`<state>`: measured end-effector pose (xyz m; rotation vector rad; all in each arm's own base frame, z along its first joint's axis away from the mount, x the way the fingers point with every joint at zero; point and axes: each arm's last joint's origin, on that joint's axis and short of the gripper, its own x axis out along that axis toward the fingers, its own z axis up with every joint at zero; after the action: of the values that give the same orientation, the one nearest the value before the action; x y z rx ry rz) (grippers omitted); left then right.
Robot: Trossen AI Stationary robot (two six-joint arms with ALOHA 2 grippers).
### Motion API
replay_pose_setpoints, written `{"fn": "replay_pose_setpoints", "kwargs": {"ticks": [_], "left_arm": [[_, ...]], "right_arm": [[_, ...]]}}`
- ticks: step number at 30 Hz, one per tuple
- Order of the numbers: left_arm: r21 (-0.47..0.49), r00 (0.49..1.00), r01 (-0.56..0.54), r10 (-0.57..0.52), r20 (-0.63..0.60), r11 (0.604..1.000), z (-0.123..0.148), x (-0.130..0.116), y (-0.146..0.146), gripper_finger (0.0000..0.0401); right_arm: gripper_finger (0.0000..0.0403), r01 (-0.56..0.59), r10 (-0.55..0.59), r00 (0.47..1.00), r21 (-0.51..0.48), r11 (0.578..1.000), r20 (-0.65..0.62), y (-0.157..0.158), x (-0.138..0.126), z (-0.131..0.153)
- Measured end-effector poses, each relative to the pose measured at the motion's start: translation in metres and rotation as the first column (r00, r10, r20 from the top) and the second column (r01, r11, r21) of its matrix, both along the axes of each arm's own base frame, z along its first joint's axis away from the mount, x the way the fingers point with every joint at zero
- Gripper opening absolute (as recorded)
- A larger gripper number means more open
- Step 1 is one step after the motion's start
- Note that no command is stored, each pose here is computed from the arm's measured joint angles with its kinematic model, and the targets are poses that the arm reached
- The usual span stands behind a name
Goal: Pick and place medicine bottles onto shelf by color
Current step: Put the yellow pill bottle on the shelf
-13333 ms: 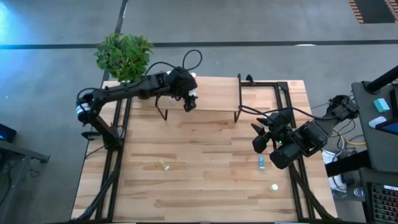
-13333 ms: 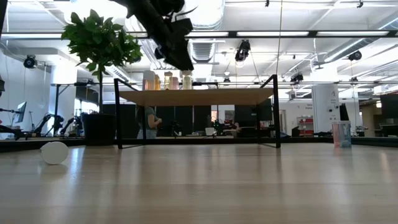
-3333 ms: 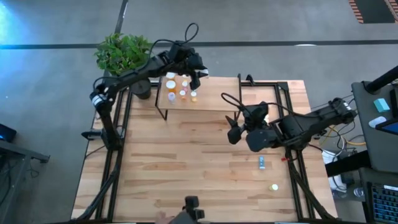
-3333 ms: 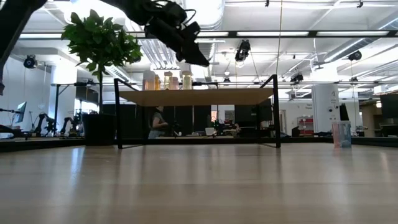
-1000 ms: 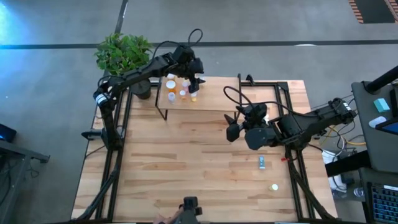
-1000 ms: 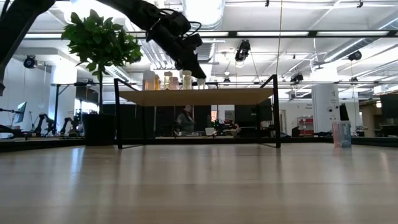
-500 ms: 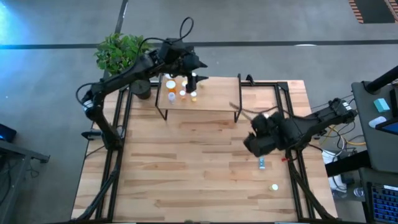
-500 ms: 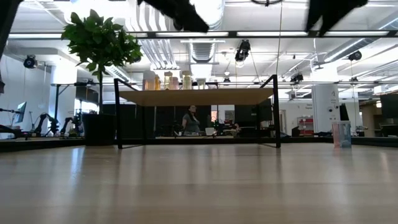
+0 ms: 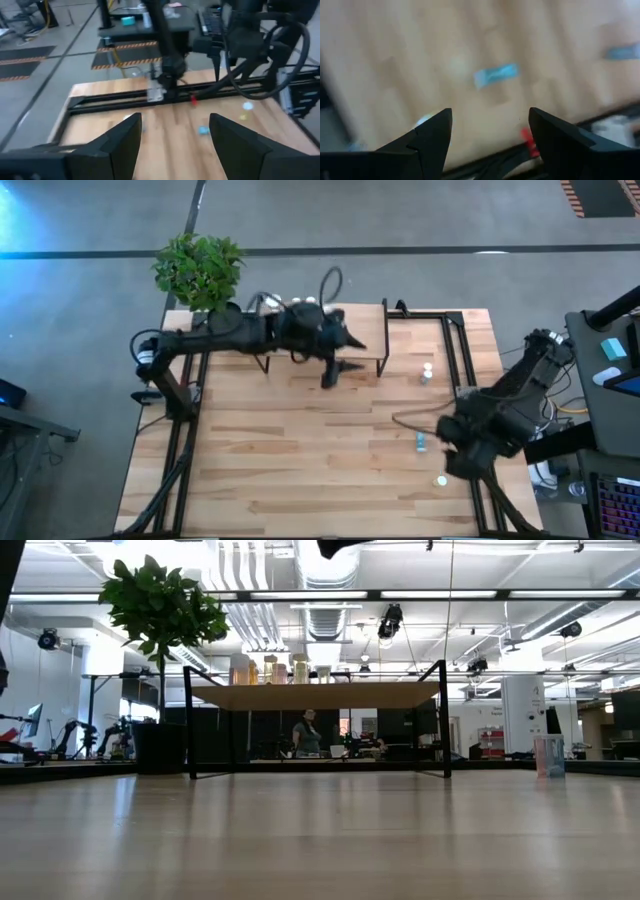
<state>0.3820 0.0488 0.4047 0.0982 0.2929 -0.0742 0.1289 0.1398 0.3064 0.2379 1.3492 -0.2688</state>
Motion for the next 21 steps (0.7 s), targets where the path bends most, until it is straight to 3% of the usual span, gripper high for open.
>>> {"fn": "replay_pose_setpoints", "kwargs": {"ticks": [3,7,12,21], "left_arm": [[0.008,1.0,0.001,-0.002,0.028,1.0,-0.007,0.01,-0.023,0.0217],[-0.024,1.0,-0.027,0.027,0.005,0.999,-0.019,0.019,-0.051,0.0217],[-0.091,0.997,-0.033,0.026,-0.069,0.995,-0.035,0.025,-0.082,0.0217],[-0.211,0.988,-0.01,-0.024,-0.155,0.978,-0.058,0.033,-0.123,0.0217]], "right_arm": [[0.0253,-0.081,0.082,0.996,0.071,0.994,-0.017,0.017,-0.011,-0.009],[0.0253,-0.134,0.137,0.989,0.054,0.99,-0.054,0.035,-0.03,-0.034],[0.0253,-0.225,0.223,0.974,0.029,0.974,0.043,0.048,-0.044,-0.061],[0.0253,-0.349,0.341,0.934,0.066,0.935,0.106,0.049,-0.048,-0.116]]}}
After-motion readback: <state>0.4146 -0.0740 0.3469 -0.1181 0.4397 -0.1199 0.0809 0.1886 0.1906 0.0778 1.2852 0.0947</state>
